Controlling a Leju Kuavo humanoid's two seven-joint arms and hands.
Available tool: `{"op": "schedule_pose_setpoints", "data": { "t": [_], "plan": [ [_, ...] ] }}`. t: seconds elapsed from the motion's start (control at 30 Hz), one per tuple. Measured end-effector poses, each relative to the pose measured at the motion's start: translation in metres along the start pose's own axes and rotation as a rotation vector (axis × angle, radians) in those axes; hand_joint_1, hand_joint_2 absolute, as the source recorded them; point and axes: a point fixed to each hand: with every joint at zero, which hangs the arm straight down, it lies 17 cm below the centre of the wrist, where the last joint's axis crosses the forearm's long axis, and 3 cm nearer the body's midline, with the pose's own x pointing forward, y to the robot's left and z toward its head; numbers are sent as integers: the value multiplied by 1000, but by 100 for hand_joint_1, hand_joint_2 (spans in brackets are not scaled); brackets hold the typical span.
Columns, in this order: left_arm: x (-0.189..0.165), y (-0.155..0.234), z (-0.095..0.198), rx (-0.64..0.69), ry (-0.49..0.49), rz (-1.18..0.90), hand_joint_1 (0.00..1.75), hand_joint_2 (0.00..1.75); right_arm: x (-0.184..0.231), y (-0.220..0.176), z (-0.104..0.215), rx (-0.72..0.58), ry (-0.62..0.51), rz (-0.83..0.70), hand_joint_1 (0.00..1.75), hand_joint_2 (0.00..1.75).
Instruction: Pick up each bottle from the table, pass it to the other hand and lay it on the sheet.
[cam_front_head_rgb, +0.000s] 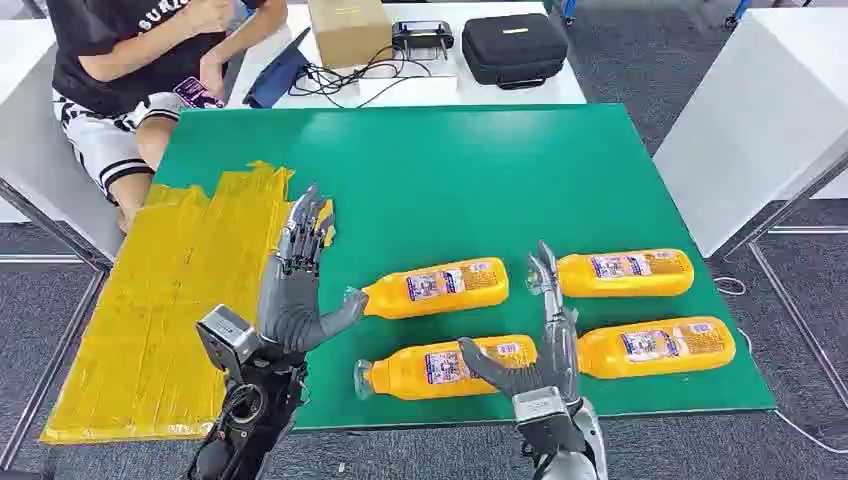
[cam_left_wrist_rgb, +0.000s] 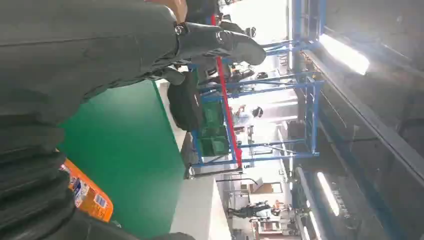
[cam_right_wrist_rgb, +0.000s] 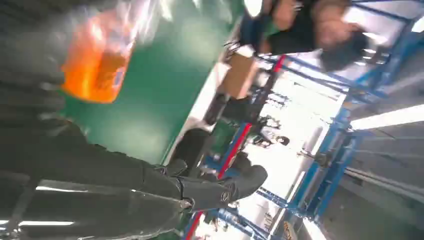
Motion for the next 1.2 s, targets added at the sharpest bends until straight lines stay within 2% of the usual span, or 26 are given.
{"op": "schedule_pose_setpoints", "data": {
  "t": [0.1,0.2,0.3,0.37,0.43,0.57,0.73,0.87,1.2],
  "plan": [
    [-1,0,0,1,2,-1,0,175,-9,-2,1,26,20,79,0,175],
    [-2,1,1,3,5,-1,0,175,-38,-6,6,138,80,411,0,175],
    [-4,1,3,-14,13,8,0,175,-98,-35,25,380,161,856,0,175],
    [-7,1,4,-24,17,15,0,175,-131,-64,41,523,202,961,0,175],
    [-10,4,5,-25,24,15,0,175,-150,-103,44,598,223,989,0,175],
    [-17,10,9,-14,35,9,0,175,-164,-178,24,647,233,1067,0,175],
    [-26,18,15,1,51,1,0,175,-178,-235,-15,671,281,1142,0,175],
    [-32,23,17,14,60,5,0,175,-183,-264,-58,658,291,1176,0,175],
    [-38,33,21,44,72,2,0,175,-198,-267,-78,692,312,1122,0,175]
  ]
}}
